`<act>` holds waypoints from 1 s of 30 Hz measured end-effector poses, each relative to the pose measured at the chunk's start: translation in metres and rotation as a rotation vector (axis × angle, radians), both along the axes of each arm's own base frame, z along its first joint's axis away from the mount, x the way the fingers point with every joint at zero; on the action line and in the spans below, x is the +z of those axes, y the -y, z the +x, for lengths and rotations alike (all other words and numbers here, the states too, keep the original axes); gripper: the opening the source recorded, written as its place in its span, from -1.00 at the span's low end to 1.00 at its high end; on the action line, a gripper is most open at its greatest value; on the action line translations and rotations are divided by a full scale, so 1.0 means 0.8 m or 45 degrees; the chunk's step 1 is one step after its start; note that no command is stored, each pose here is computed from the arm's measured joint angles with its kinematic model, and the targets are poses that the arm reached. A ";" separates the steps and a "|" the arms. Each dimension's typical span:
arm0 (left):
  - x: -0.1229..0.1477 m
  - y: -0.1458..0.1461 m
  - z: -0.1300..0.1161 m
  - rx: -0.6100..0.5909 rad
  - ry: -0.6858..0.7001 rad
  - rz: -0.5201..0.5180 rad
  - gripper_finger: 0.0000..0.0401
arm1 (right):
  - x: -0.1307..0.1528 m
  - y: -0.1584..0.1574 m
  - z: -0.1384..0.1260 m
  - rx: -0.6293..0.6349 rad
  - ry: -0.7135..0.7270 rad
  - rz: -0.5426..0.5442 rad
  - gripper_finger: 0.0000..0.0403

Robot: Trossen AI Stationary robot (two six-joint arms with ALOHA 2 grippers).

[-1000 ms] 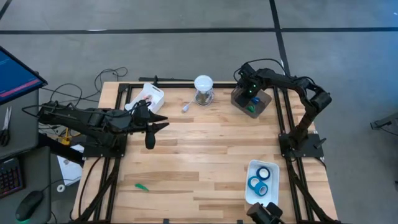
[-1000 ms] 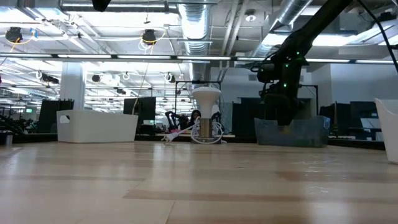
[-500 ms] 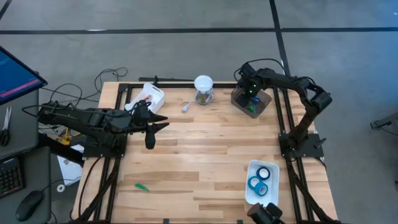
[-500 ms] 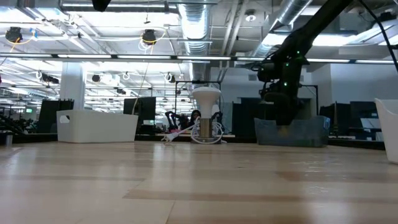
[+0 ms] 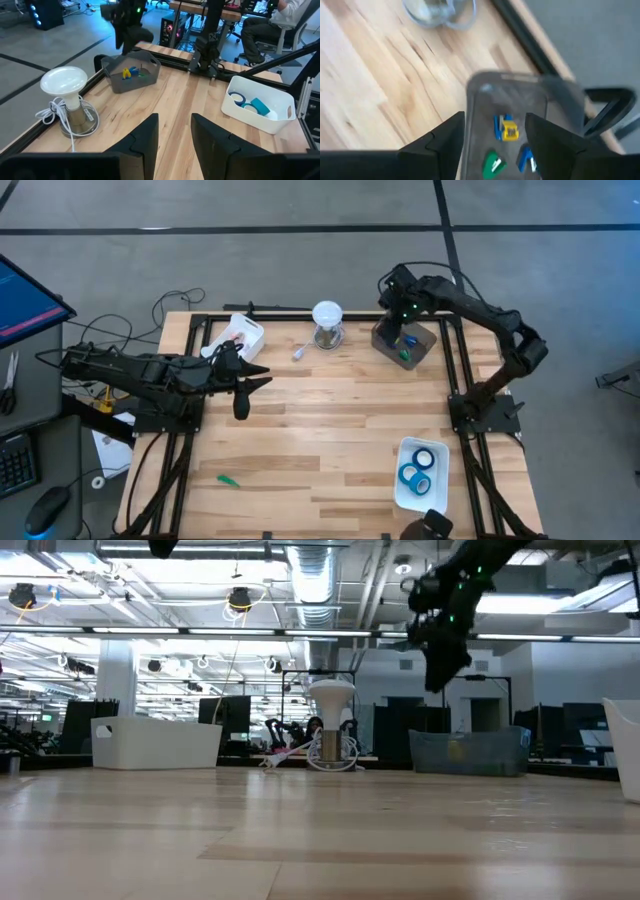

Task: Pick and place Stapler, Stapler remover, tape
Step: Put the green stapler into the black bin

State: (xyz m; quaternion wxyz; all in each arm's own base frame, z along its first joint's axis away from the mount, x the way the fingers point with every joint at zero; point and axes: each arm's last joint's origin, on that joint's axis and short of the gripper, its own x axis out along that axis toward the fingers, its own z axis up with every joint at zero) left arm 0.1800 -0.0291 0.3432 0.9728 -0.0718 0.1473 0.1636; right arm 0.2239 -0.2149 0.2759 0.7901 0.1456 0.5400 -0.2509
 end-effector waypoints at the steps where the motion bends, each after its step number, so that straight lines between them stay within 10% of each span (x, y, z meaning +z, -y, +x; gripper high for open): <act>1: 0.000 0.000 0.000 0.001 0.001 -0.001 -0.46 | 0.009 -0.004 0.002 0.014 0.023 -0.022 -0.01; 13: 0.000 0.000 0.000 0.000 0.000 0.000 -0.46 | 0.083 -0.054 0.021 0.099 0.255 -0.152 -0.14; 30: 0.000 0.000 0.000 -0.001 0.000 0.002 -0.46 | 0.097 -0.124 0.066 0.289 0.362 -0.121 -0.35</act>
